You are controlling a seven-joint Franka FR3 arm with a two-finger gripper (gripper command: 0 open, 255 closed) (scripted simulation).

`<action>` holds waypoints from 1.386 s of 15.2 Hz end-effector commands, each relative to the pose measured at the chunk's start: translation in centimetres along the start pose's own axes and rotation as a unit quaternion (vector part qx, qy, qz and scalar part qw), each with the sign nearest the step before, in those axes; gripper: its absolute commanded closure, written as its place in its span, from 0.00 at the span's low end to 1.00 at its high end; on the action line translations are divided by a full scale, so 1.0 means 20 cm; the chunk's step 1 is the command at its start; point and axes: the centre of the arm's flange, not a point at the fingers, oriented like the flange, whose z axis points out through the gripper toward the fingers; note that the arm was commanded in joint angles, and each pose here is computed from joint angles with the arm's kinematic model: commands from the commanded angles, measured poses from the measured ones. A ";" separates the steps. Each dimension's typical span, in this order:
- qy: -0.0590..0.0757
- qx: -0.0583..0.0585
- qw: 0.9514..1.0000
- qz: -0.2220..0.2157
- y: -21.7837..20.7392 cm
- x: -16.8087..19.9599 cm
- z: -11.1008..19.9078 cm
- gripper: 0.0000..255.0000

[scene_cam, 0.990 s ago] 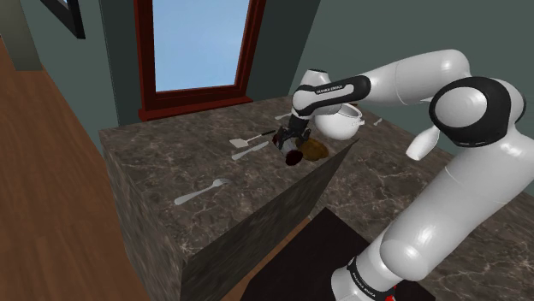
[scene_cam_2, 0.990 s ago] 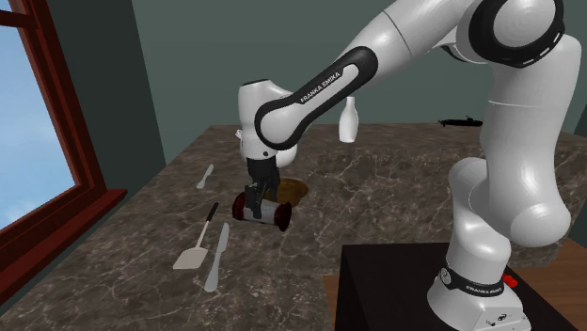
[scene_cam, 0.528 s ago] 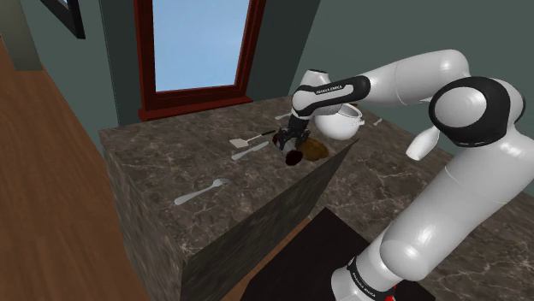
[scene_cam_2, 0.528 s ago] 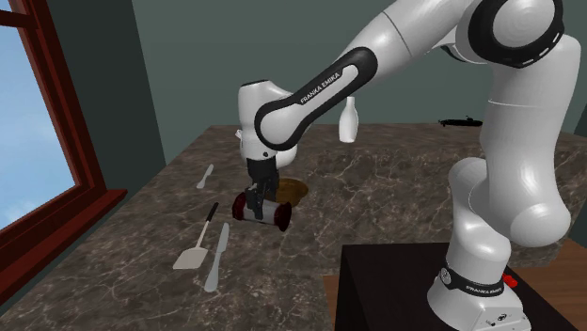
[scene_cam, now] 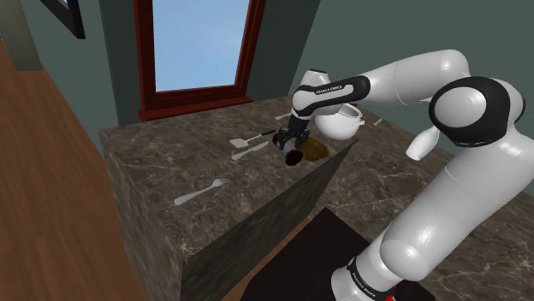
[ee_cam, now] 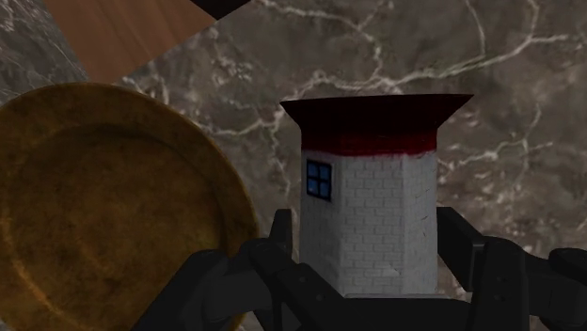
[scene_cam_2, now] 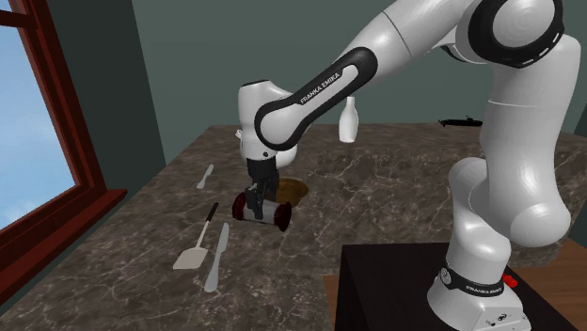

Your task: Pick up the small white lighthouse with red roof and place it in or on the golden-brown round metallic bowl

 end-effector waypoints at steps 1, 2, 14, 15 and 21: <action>0.000 0.000 1.000 0.000 0.00 0.00 0.00 1.00; 0.000 0.000 1.000 0.000 0.00 0.00 -0.02 1.00; 0.000 0.000 1.000 0.000 0.00 -0.01 -0.34 1.00; 0.000 0.000 1.000 0.000 0.00 -0.01 -0.37 1.00; 0.000 0.000 1.000 0.000 0.01 -0.02 -0.53 1.00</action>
